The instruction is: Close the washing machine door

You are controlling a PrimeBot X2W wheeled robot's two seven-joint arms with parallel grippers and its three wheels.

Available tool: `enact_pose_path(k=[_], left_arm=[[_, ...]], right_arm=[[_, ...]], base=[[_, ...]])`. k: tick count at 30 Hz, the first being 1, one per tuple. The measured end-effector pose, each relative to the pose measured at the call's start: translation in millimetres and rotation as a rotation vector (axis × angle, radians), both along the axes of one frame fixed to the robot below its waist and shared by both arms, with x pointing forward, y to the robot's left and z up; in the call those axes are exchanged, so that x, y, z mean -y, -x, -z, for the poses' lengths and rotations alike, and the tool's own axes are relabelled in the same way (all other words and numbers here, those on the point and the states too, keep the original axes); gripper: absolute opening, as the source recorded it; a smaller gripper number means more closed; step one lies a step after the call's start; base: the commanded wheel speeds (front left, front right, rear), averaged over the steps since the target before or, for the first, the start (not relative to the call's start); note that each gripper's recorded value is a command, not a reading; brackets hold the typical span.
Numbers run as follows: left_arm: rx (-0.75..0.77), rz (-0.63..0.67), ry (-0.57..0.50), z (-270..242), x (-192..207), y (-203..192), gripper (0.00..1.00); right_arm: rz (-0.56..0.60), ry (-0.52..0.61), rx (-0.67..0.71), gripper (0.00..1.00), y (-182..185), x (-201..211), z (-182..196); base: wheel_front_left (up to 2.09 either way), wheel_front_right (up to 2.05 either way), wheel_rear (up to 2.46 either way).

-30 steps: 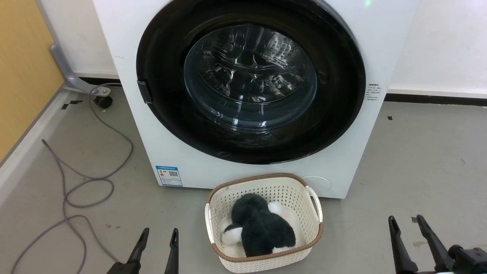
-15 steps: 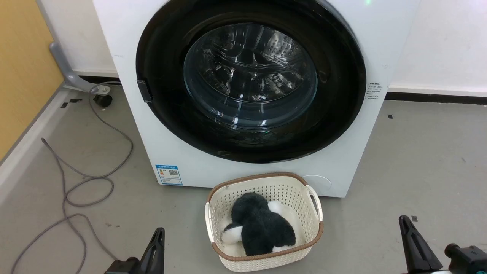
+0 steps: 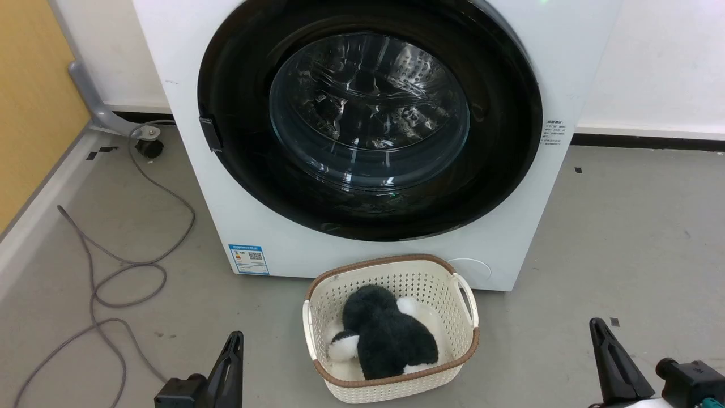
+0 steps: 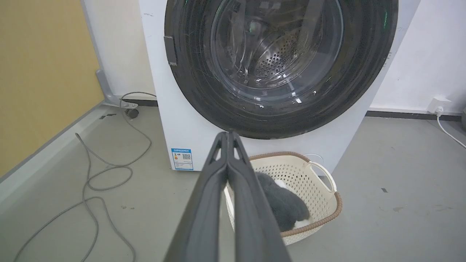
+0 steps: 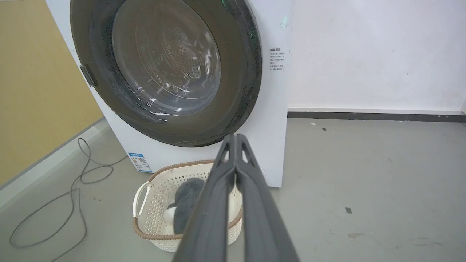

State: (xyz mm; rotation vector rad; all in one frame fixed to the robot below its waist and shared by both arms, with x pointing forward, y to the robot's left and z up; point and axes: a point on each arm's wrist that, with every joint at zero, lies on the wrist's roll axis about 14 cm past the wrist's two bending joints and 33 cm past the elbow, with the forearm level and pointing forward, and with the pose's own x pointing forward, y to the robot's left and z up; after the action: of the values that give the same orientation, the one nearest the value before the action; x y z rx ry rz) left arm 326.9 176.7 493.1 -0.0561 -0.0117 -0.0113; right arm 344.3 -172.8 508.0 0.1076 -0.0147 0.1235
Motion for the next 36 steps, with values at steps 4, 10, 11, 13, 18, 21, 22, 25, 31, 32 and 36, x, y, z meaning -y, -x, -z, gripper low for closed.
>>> enact_pose_path(k=[4, 10, 11, 13, 18, 21, 22, 25, 31, 32, 36], left_arm=[[-0.001, -0.001, -0.002, -1, 0, -2, 0.00], [-0.006, 0.002, -0.010, -2, 0, -4, 0.00], [-0.006, 0.002, -0.011, -2, 0, -4, 0.00], [-0.007, 0.003, -0.012, -3, 0, -5, 0.00], [-0.005, 0.005, -0.020, -5, 1, -8, 0.00], [-0.010, 0.005, -0.022, -5, 1, -9, 0.00], [-0.009, 0.004, -0.024, -5, 1, -9, 0.00], [-0.011, 0.004, -0.030, -6, 1, -11, 0.00], [-0.014, 0.002, -0.032, -7, 0, -12, 0.00], [-0.013, 0.000, -0.033, -7, 0, -13, 0.00], [-0.012, 0.001, -0.040, -10, 0, -16, 0.00]], right_arm=[[-0.001, 0.006, -0.002, 0.00, -1, -1, 0], [-0.003, 0.013, 0.001, 0.00, -3, -2, -2], [-0.003, 0.014, -0.001, 0.00, -3, -2, -2], [-0.004, 0.019, -0.004, 0.00, -3, -2, -1], [-0.005, 0.034, -0.003, 0.00, -5, -3, -3], [-0.005, 0.036, -0.003, 0.00, -5, -3, -3], [-0.005, 0.036, -0.004, 0.00, -5, -3, -3], [-0.006, 0.042, -0.006, 0.00, -7, -4, -3], [-0.006, 0.049, -0.005, 0.00, -7, -4, -4], [-0.007, 0.050, -0.008, 0.00, -8, -4, -4], [-0.007, 0.056, -0.007, 0.00, -9, -5, -5]], base=[[0.00, 0.00, 0.00], [0.00, 0.00, 0.00], [0.00, 0.00, 0.00], [0.00, 0.00, 0.00], [0.00, 0.00, 0.00], [0.00, 0.00, 0.00], [0.00, 0.00, 0.00], [0.00, 0.00, 0.00], [0.00, 0.00, 0.00], [0.00, 0.00, 0.00], [0.00, 0.00, 0.00]])
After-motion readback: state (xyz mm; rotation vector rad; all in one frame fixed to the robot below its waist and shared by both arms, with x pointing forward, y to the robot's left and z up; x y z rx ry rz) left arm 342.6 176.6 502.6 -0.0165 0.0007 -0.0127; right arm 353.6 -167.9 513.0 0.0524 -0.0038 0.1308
